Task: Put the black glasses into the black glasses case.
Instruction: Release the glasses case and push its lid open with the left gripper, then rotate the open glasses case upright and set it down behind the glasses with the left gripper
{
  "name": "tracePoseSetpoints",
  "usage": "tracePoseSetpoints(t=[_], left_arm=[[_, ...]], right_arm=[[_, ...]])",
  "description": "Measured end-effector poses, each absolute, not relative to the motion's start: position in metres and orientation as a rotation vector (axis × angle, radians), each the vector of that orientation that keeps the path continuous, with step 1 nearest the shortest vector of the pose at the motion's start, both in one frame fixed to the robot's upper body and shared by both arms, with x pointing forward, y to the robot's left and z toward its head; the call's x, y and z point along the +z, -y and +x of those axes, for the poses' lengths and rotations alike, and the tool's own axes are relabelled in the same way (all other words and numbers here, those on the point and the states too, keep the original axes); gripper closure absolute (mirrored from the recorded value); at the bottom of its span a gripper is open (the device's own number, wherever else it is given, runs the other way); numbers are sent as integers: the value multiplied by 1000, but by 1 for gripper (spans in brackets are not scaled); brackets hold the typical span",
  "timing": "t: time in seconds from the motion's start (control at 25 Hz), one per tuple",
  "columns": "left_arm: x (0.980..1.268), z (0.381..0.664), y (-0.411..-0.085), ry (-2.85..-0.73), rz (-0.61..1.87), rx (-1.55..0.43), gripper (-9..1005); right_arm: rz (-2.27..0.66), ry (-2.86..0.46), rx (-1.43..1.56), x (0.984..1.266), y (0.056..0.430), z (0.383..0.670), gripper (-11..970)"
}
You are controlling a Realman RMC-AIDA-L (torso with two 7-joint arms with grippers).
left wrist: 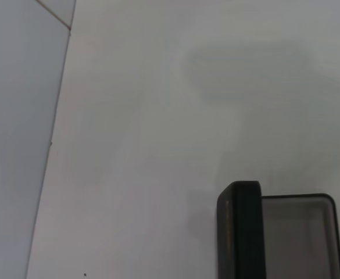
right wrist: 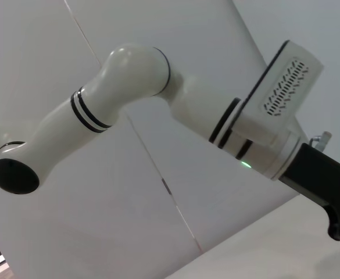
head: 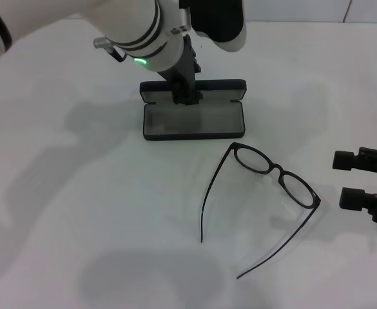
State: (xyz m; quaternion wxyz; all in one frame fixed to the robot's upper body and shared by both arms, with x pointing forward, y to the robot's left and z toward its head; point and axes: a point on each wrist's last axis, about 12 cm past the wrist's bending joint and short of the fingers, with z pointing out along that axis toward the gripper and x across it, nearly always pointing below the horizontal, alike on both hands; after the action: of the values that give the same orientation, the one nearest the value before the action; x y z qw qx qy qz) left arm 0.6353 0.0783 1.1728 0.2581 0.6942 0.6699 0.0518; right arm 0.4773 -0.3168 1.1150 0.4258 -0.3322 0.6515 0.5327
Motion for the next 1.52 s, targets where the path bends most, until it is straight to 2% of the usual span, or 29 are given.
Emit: tracePoseSetpoints(t=[0.68,0.88,1.32,1.52], left_arm=[[1161,640,-68,-1804,1905,131,537],[1161,640,-67,-1796,1905,133,681],[1159,638,-63,-1776,1902,131,793],[1160,637,-58,-1743,1906,144,793]], right_arm=[[-814,-1620,1339,1112,317,476,173],[-810,-1619,1341,1111,317,474,176],[-810,-1608,1343,1109,317,472,182],[-812,-1607,1340,1109,317,472,184]])
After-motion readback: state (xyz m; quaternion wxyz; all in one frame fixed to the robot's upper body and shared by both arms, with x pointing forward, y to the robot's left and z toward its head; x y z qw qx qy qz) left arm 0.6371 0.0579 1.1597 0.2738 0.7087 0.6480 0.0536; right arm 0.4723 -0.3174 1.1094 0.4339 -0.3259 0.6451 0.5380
